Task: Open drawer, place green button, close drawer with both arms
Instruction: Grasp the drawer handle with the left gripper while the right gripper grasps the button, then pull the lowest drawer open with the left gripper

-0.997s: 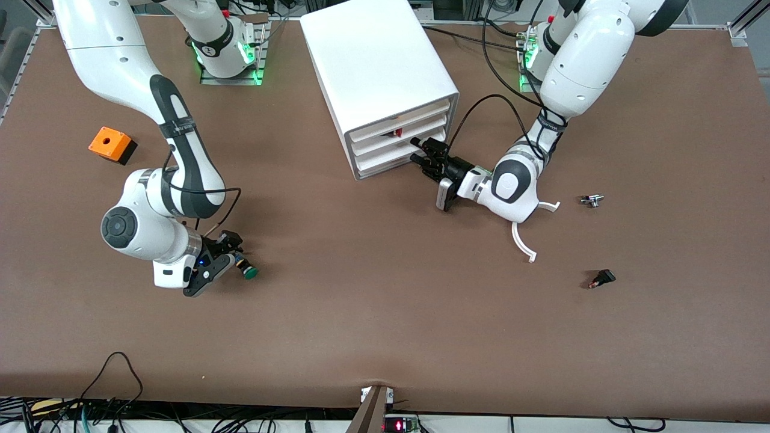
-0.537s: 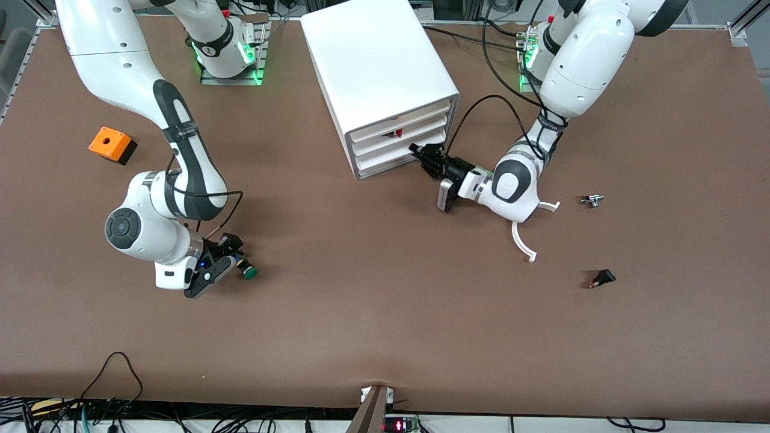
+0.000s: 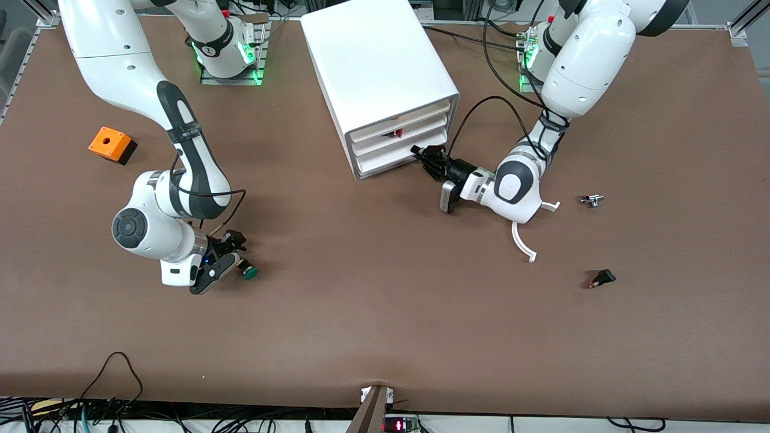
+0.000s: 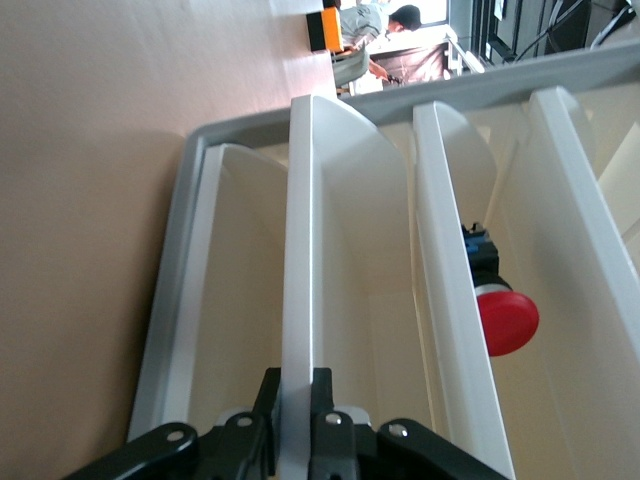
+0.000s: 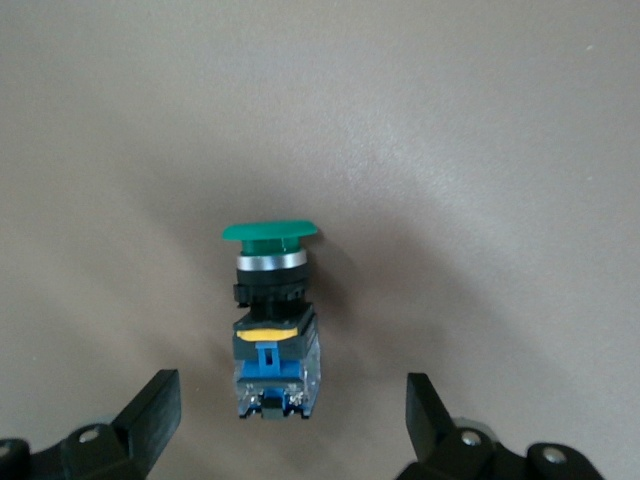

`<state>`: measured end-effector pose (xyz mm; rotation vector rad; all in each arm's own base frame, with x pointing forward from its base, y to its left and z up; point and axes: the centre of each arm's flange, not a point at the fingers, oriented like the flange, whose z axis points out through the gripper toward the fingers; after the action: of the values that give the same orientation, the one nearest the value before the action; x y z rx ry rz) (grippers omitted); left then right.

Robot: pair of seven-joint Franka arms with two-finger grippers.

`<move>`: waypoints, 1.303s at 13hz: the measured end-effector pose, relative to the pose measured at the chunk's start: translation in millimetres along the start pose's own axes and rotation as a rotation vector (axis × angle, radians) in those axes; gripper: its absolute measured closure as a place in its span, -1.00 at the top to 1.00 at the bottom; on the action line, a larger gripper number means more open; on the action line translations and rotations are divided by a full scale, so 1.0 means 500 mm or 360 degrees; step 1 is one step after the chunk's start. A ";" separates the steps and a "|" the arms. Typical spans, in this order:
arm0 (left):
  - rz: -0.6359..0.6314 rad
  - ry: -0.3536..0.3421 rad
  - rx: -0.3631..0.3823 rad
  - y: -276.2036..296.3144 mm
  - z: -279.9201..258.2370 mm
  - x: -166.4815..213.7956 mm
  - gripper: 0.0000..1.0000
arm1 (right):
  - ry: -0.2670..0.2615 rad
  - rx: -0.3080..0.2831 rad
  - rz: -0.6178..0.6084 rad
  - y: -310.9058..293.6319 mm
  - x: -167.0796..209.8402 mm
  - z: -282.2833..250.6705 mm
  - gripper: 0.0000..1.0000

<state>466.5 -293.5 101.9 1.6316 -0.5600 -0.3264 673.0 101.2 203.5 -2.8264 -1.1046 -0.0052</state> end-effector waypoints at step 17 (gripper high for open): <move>0.0007 0.0069 0.0350 0.015 -0.300 0.131 -0.72 | -0.0016 0.0009 -0.0054 -0.009 -0.001 0.016 0.89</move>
<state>597.7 -202.3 137.6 1.8444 -0.5824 -0.2311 669.2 105.0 196.0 -2.8053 -1.1529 0.0093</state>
